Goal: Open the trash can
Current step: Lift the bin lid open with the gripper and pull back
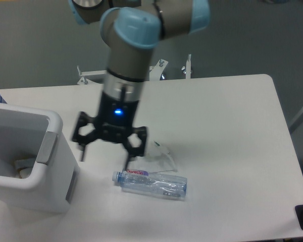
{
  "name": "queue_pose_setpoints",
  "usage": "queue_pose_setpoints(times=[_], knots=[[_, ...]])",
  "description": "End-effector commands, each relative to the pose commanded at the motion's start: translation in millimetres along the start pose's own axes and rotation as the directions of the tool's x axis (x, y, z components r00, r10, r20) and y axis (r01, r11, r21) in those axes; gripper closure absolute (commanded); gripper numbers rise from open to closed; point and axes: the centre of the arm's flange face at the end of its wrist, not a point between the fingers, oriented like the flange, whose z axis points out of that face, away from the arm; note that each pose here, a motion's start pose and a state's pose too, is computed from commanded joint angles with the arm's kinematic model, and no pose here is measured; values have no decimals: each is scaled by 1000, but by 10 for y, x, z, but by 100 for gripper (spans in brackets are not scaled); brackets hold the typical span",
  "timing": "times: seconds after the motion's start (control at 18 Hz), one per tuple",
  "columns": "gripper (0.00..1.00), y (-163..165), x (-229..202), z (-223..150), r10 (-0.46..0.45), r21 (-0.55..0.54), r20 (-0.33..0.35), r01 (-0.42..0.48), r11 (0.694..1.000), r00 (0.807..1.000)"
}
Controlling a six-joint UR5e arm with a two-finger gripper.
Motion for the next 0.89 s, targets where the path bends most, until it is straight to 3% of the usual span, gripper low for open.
queue_pose_setpoints(times=[0.17, 0.5, 0.78, 0.89], knots=[[0, 313, -462, 141, 139, -132, 116, -124, 983, 983], [0, 724, -1275, 293, 220, -210, 118, -192, 959, 968], [0, 1117, -1647, 332, 416, -303, 54, -382, 873, 908], [0, 1220, -1640, 428, 430, -342, 40, -392, 854, 902]])
